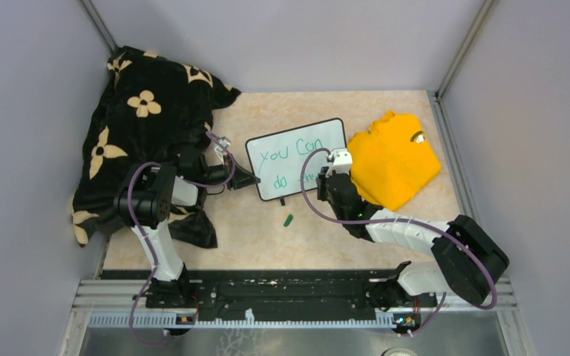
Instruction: Write a sentence on the whiteboard
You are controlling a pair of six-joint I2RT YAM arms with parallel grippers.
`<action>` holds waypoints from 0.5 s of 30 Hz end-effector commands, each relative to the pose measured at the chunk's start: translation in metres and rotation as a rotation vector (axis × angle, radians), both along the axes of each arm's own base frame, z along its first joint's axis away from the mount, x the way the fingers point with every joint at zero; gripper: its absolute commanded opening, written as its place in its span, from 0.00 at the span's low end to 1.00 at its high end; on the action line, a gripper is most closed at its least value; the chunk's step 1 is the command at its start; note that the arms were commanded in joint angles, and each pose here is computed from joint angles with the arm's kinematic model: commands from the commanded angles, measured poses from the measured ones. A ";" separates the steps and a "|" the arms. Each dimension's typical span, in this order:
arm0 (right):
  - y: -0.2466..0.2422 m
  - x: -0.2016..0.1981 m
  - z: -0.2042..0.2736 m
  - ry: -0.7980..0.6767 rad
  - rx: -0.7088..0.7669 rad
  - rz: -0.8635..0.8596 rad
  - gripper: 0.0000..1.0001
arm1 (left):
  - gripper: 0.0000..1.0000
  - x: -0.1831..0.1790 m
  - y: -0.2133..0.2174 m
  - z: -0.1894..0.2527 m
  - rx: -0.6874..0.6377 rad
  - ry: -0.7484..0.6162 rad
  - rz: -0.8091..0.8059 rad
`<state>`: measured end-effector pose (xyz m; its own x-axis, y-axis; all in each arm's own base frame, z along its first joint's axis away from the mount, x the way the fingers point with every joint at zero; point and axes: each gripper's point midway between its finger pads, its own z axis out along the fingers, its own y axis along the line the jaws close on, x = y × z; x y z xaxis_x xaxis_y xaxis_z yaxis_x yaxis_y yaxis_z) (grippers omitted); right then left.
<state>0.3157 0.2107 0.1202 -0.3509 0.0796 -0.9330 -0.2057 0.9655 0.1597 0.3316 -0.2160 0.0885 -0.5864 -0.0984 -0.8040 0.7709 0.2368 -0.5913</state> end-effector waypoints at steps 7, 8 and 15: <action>-0.010 0.003 0.007 -0.014 0.012 -0.041 0.00 | 0.00 -0.006 -0.004 -0.019 0.027 0.086 0.003; -0.010 0.003 0.009 -0.017 0.015 -0.041 0.00 | 0.00 -0.006 -0.004 -0.019 0.027 0.084 0.002; -0.007 -0.002 0.036 -0.069 0.086 -0.012 0.00 | 0.00 -0.007 -0.004 -0.019 0.027 0.085 0.001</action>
